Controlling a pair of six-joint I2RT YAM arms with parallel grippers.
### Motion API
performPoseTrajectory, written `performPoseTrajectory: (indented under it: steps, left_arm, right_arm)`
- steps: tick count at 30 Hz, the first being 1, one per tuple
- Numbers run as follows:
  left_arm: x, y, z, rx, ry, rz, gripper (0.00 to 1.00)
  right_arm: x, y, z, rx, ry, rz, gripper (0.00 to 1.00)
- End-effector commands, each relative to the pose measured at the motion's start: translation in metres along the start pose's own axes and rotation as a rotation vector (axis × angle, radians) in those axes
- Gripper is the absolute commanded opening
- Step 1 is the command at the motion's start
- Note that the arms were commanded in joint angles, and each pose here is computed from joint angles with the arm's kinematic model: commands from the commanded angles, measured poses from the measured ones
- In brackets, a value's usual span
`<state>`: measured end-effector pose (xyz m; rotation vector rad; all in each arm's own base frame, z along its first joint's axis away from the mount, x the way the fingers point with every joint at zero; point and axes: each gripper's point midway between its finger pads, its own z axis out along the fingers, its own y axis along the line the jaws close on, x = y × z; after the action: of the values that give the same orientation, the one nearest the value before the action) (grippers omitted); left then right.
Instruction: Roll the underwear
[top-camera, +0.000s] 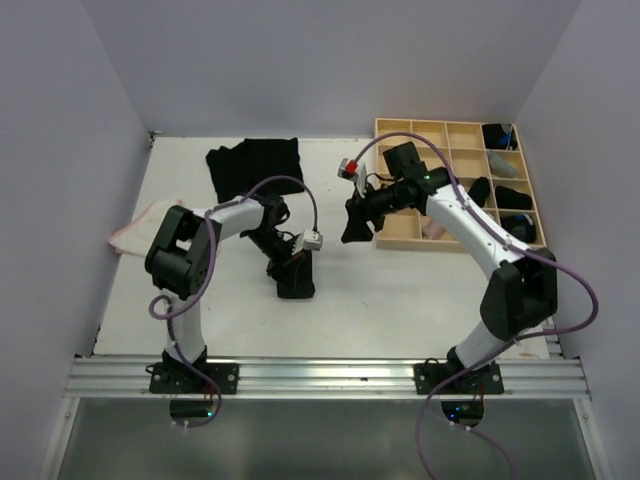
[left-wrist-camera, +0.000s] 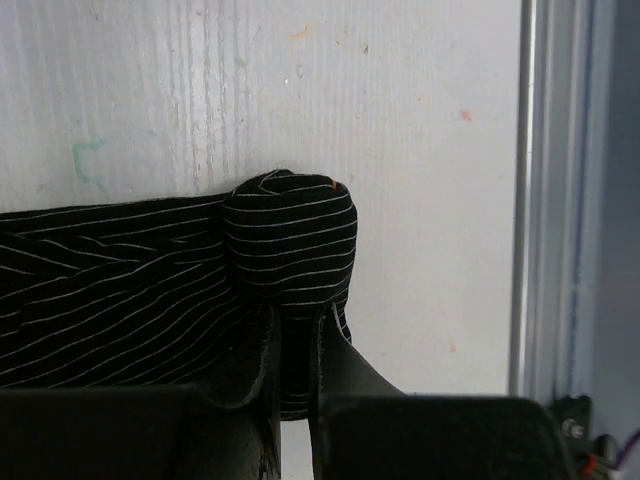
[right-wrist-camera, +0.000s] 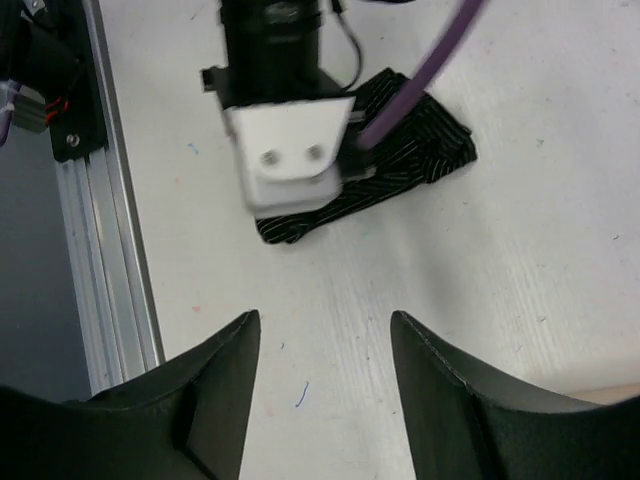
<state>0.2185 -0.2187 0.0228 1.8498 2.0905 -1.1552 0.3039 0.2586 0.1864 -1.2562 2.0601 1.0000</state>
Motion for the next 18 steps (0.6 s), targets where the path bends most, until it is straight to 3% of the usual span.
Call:
performPoseTrajectory:
  steps: [1, 9, 13, 18]
  left_arm:
    - [0.056, 0.0, 0.011, 0.138, 0.171, -0.186, 0.0]
    - [0.068, 0.02, 0.024, 0.253, 0.162, -0.25, 0.06]
    - [0.076, 0.018, 0.028, 0.28, 0.165, -0.263, 0.08]
    - [0.077, 0.02, 0.028, 0.275, 0.155, -0.268, 0.1]
  right_arm:
    - [0.015, 0.015, -0.011, 0.036, 0.017, -0.088, 0.58]
    - [0.029, 0.066, 0.039, 0.019, 0.106, -0.409, 0.56]
    - [0.027, 0.075, 0.092, 0.033, 0.101, -0.616, 0.64]
    - [0.033, 0.075, 0.129, -0.01, 0.075, -0.687, 0.7]
